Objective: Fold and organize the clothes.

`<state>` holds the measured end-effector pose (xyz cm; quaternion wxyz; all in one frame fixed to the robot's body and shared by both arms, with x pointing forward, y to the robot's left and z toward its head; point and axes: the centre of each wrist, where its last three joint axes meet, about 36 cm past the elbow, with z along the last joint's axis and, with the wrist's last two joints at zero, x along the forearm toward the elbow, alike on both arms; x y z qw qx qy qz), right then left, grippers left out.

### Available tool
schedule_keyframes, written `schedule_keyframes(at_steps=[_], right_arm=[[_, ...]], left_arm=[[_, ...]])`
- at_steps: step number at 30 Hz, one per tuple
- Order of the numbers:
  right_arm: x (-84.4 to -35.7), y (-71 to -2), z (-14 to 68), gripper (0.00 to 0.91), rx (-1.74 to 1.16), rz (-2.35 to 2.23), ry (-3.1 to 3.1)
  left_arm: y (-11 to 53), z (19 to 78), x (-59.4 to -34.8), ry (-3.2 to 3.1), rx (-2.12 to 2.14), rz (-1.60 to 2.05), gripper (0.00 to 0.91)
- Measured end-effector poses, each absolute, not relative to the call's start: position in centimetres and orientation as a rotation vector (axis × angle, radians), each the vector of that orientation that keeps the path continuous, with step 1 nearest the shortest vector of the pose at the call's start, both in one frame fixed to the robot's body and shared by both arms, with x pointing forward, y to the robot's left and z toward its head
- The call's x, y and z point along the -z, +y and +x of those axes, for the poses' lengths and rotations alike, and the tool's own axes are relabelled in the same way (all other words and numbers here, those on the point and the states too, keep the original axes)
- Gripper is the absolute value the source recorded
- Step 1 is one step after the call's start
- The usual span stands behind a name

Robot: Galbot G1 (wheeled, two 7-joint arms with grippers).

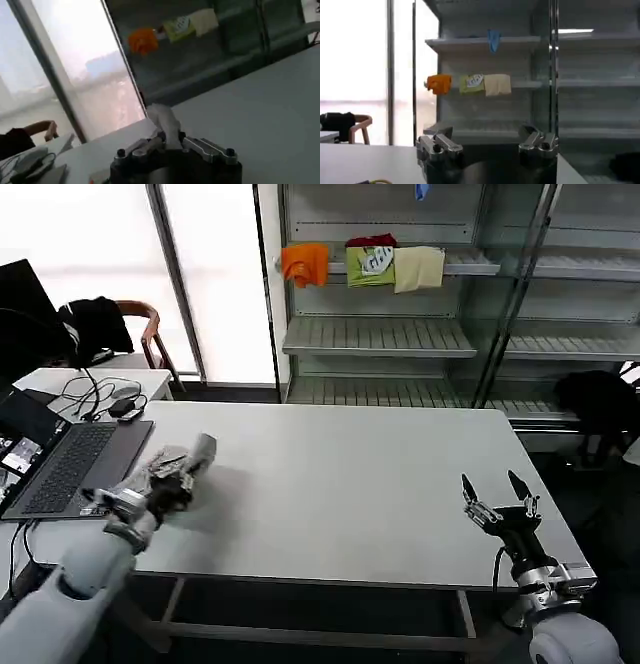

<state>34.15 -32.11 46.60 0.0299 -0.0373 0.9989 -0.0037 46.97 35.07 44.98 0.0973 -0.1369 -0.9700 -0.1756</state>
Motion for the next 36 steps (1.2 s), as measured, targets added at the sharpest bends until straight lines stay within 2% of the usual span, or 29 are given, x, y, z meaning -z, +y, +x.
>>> schedule_keyframes(at_steps=[3, 5, 7, 8, 9, 10, 18, 24, 30, 36], right_arm=[[-46.4, -32.0, 34.1, 0.907, 0.006, -0.114, 3.080], [-46.3, -31.9, 34.1, 0.907, 0.001, -0.117, 3.080], [-46.3, -31.8, 34.2, 0.907, -0.002, -0.118, 3.078], [-46.3, -31.7, 34.2, 0.907, -0.003, -0.119, 3.077], [-46.3, -31.6, 34.3, 0.907, -0.004, -0.120, 3.077], [-46.3, -31.5, 34.3, 0.907, -0.004, -0.122, 3.077], [-46.5, -30.8, 34.8, 0.907, -0.013, -0.137, 3.077], [-46.8, -30.1, 35.4, 0.907, -0.009, -0.160, 3.078], [-46.4, -28.4, 36.5, 0.907, -0.036, -0.197, 3.094], [-45.6, -24.0, 39.1, 0.907, -0.155, -0.278, 3.146]], left_arm=[[32.3, 46.9, -44.0, -2.857, 0.514, -0.448, 0.030], [30.6, 46.9, -43.3, -2.843, 0.507, -0.461, 0.222], [29.1, 46.9, -42.8, -2.840, 0.501, -0.463, 0.363], [28.4, 47.0, -42.6, -2.838, 0.496, -0.459, 0.484], [27.7, 47.0, -42.4, -2.836, 0.491, -0.454, 0.715], [26.9, 47.1, -42.2, -2.836, 0.482, -0.448, 0.907], [19.9, 47.4, -42.4, -2.890, 0.406, -0.394, 0.907], [16.4, 48.1, -44.6, -2.971, 0.392, -0.328, 0.907], [17.2, 47.2, -47.7, -3.037, 0.429, -0.271, 0.907], [21.4, 44.4, -49.1, -3.048, 0.448, -0.231, 0.907]])
